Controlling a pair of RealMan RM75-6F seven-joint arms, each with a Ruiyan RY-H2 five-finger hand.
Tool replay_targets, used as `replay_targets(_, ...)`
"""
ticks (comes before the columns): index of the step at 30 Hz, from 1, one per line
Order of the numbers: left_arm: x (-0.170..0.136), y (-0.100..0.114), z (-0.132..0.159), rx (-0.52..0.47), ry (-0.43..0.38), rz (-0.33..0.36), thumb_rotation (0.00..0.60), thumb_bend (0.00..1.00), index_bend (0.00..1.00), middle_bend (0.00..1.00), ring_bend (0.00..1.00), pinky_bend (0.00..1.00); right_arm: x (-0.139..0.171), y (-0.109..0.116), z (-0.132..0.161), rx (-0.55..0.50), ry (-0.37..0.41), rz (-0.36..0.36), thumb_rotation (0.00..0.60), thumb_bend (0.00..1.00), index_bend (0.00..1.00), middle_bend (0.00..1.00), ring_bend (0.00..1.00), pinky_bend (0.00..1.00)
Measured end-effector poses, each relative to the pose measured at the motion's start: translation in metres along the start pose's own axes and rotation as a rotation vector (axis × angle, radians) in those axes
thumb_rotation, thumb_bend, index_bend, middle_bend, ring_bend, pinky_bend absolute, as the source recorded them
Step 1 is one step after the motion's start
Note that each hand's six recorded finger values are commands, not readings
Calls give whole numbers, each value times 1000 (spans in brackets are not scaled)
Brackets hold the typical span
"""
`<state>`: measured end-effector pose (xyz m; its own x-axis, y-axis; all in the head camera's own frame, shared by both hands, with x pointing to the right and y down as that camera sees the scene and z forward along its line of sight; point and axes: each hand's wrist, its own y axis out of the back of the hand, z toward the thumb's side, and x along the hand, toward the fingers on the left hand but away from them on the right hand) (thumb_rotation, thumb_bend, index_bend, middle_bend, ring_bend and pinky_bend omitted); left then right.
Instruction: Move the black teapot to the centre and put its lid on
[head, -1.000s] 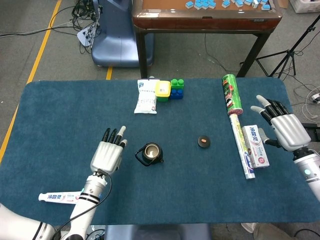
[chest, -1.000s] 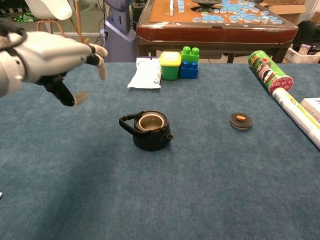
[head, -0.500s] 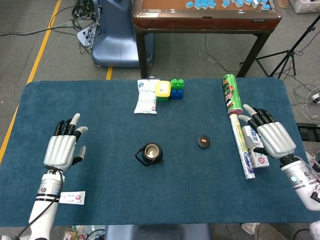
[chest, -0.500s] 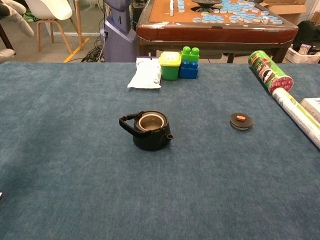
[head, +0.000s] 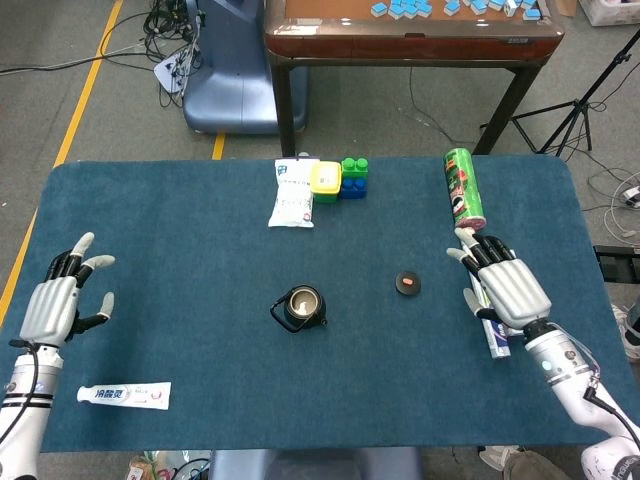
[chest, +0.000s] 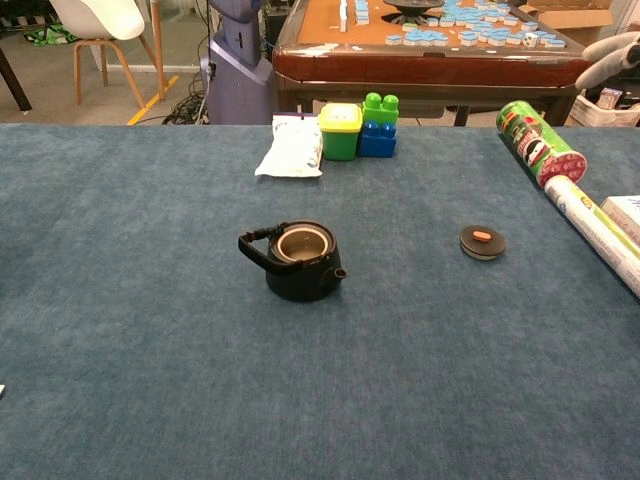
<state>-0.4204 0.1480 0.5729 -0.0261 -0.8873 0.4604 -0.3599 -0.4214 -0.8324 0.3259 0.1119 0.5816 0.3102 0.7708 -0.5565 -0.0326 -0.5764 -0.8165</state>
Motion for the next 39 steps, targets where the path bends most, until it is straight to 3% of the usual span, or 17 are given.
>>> replay_targets(6, -12, -10, -36, 29, -11, -30, 600, 442, 240, 0, 0, 0, -8, -21, 7, 11, -28, 50, 600, 519, 156, 0, 0, 0)
replay_targets(16, -23, -34, -48, 28, -19, -58, 600, 442, 237, 0, 0, 0, -23, -53, -24, 34, -129, 156, 600, 457, 156, 0, 0, 0)
replay_targets(28, -18, -46, -72, 2, 19, -73, 600, 441, 234, 0, 0, 0, -57, -69, -18, 127, -125, 222, 600, 335, 155, 0, 0, 0)
replay_targets(39, -13, -52, -81, -18, 20, -78, 600, 442, 234, 0, 0, 0, -91, -88, -6, 198, -134, 266, 600, 320, 142, 0, 0, 0)
